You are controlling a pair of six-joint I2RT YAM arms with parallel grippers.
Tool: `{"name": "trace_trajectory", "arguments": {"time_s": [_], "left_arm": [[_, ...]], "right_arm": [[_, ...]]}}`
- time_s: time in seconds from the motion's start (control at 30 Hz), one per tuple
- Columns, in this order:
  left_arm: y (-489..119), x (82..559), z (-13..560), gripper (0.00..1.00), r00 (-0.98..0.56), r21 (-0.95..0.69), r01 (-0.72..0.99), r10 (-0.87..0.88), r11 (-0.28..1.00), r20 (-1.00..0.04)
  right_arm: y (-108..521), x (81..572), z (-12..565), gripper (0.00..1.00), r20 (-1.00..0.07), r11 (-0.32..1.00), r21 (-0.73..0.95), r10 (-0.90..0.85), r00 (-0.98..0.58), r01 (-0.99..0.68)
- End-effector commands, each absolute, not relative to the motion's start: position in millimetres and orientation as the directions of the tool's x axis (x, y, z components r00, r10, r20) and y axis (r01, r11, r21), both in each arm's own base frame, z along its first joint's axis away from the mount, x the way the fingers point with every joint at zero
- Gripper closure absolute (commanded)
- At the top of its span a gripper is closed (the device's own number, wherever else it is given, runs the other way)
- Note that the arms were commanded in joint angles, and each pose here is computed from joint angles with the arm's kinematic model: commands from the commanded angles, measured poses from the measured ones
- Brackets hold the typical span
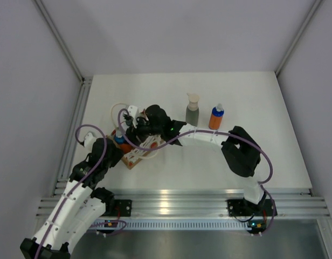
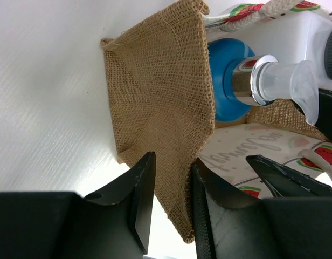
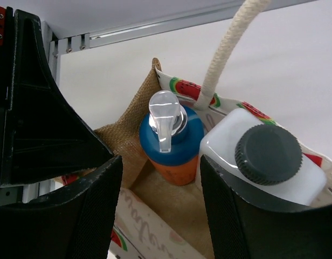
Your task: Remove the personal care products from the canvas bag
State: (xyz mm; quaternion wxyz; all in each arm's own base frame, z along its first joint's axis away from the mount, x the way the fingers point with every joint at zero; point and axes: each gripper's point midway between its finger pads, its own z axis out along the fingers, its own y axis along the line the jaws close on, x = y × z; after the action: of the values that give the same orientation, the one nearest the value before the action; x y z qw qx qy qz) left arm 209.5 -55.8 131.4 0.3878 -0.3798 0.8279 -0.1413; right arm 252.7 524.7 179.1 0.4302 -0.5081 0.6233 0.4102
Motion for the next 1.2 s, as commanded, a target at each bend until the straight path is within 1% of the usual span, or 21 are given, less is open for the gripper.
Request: {"name": "trace_trajectory", "arguments": {"time_s": [0.0,0.33,0.4,0.63,0.73,0.97,1.17], "left_arm": [[-48.0,209.6,124.2,0.65,-0.381,-0.513,-0.554,-0.748,0.656,-0.544],[-45.6,211.2,130.5,0.66,-0.352,-0.532,-0.551,-0.757,0.643,-0.551],[-44.9,210.8,127.2,0.66,-0.357,-0.521,-0.558,-0.754,0.646,-0.552],[-45.1,211.7,128.1,0.66,-0.357,-0.521,-0.559,-0.754,0.645,-0.551],[-44.8,211.5,128.0,0.66,-0.357,-0.519,-0.560,-0.753,0.646,-0.552],[-44.7,211.3,126.6,0.66,-0.361,-0.514,-0.560,-0.750,0.650,-0.554],[-45.1,211.0,127.9,0.66,-0.361,-0.519,-0.554,-0.749,0.651,-0.555]], "right_arm": [[554.5,241.8,223.6,0.42,-0.989,0.047,-0.014,-0.149,0.007,-0.999],[570.6,255.5,210.5,0.36,-0.988,0.077,-0.032,-0.152,0.020,-0.997],[573.1,257.9,211.2,0.36,-0.988,0.081,-0.037,-0.150,0.025,-0.996],[580.8,270.3,184.5,0.36,-0.979,0.110,-0.053,-0.203,0.030,-0.992],[582.1,272.0,176.5,0.39,-0.977,0.113,-0.043,-0.212,0.018,-0.993],[576.9,268.5,176.1,0.35,-0.973,0.122,-0.063,-0.226,0.034,-0.990],[583.5,272.5,161.7,0.36,-0.971,0.127,-0.046,-0.239,0.015,-0.991]]}}
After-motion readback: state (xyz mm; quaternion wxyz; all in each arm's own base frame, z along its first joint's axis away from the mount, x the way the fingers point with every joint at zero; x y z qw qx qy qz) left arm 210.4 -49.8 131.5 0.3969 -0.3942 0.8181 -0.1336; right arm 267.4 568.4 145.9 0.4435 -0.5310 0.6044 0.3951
